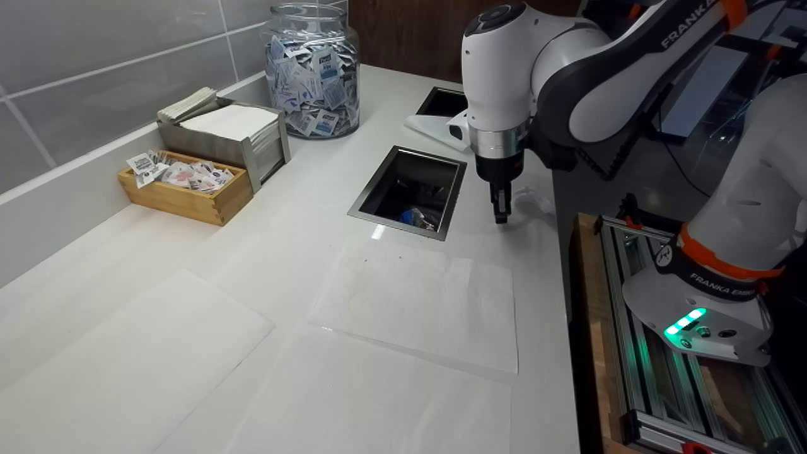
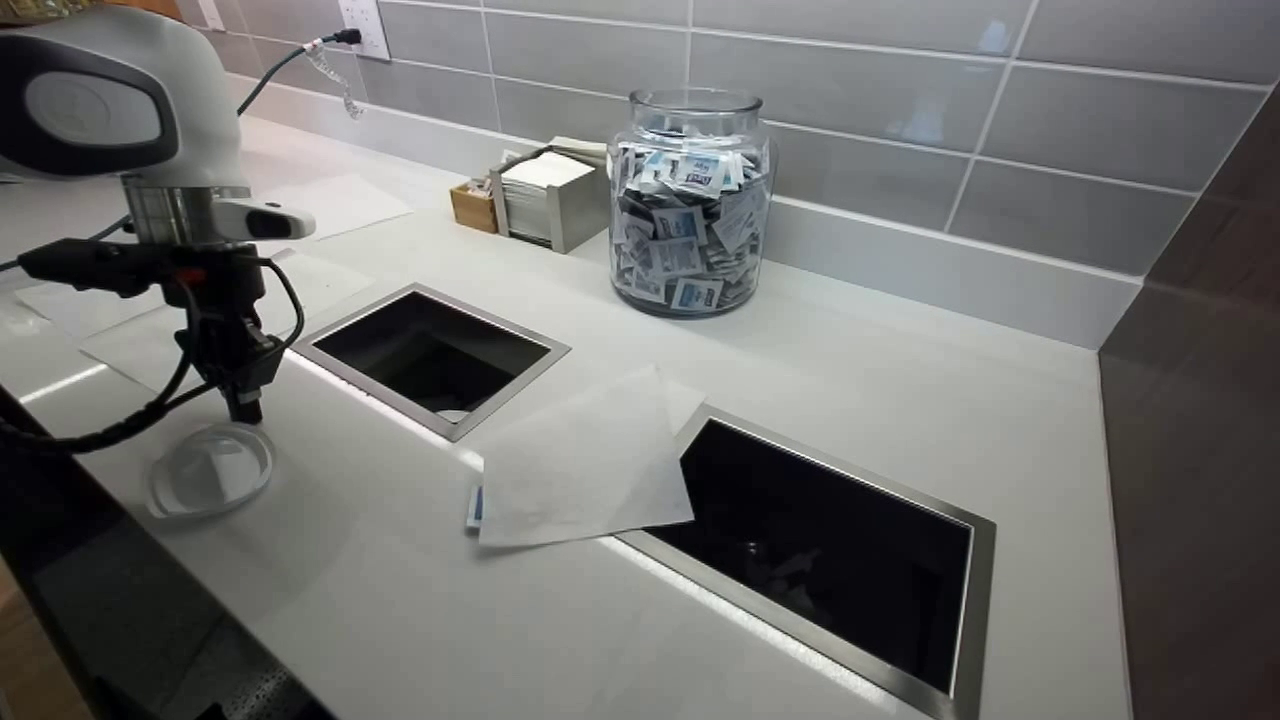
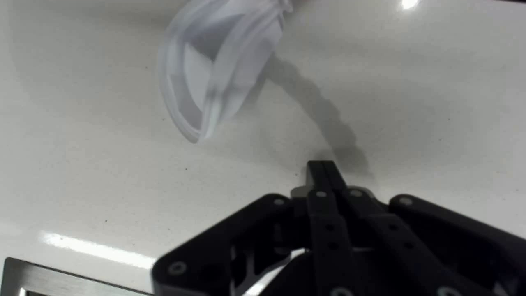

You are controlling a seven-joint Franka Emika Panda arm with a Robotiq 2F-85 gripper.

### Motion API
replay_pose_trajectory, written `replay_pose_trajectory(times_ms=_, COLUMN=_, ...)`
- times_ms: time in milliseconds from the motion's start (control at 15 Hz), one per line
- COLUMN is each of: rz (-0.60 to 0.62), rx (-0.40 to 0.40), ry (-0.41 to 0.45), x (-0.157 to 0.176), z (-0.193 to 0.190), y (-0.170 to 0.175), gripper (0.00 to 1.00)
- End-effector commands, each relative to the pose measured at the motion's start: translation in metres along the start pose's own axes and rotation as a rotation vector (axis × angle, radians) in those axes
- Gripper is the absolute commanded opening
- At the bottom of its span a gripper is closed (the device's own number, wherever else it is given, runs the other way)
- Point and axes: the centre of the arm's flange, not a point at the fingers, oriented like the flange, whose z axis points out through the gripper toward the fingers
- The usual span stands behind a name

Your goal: Throw the lid in the bin

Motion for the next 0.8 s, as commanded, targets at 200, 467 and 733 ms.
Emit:
replay_pose_trajectory(times_ms=200, rz=0.022, rx=0.013, ry=0.005, x=-0.003, z=0.002, y=0.009, gripper=0.40)
replay_pose_trajectory(times_ms=467, rz=0.098, rx=0.039, ry=-0.006, x=-0.020, z=-0.008, y=0.015, gripper=0.69)
replay_pose_trajectory(times_ms=733, rz=0.176, rx=0.048, ry=-0.055, x=-0.033, z=-0.020, y=0.005, gripper=0.99)
